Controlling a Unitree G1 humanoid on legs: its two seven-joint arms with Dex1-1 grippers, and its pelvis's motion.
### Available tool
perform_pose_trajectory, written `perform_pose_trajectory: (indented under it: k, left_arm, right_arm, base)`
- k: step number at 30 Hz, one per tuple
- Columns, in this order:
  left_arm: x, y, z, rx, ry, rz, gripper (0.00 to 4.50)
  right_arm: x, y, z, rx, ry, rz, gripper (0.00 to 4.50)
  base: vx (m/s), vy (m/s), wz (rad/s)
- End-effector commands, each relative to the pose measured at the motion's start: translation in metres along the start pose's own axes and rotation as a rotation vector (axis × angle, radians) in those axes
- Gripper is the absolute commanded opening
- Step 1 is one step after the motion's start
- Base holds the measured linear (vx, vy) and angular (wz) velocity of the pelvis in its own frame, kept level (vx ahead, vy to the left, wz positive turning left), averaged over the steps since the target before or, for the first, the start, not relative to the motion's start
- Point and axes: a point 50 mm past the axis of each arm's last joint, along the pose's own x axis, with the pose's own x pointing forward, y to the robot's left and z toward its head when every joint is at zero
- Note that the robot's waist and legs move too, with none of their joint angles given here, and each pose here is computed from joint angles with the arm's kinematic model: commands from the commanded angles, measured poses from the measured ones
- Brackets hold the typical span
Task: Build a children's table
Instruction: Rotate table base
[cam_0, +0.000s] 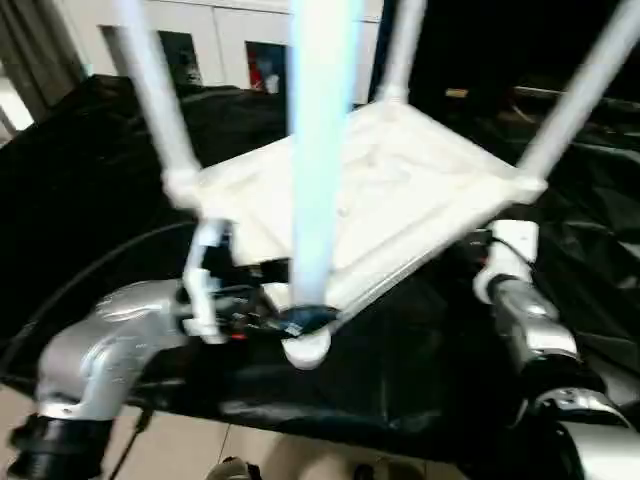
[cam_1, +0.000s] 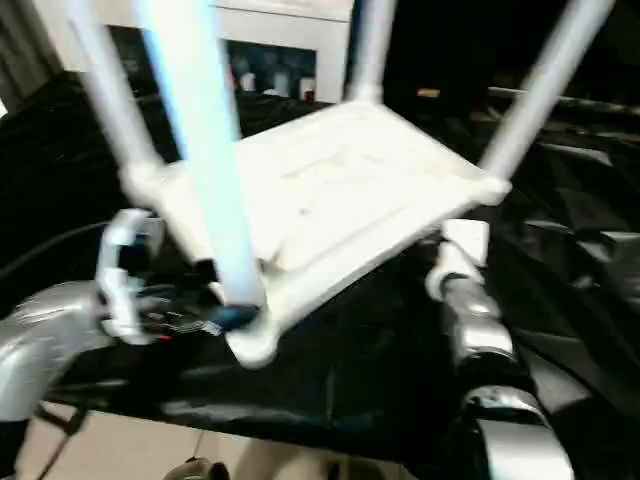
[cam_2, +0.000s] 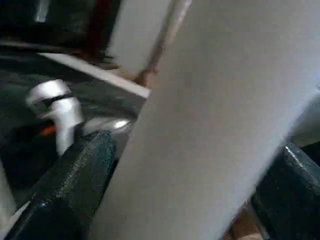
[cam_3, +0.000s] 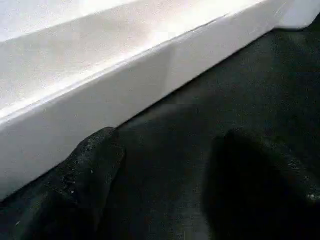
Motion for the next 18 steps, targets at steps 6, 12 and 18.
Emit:
perform_pose_trajectory:
  k: [6, 12, 18]
  left_arm:
    - [0.013, 0.001, -0.003, -0.030, 0.013, -0.049, 4.50]
    - [0.013, 0.019, -0.002, -0.038, -0.011, 0.020, 4.50]
    - [0.020, 0.021, 0.001, -0.051, -0.036, -0.020, 4.50]
  right_arm:
    - [0.009, 0.038, 0.010, -0.060, -0.013, 0.161, 3.76]
    - [0.012, 0.047, 0.018, -0.057, -0.034, 0.207, 3.76]
    - [0.011, 0.061, 0.020, -0.066, -0.050, 0.328, 3.76]
  base:
    - [0.000, 0.000, 0.00]
    - [0.000, 0.000, 0.00]
    - [0.000, 0.000, 0.00]
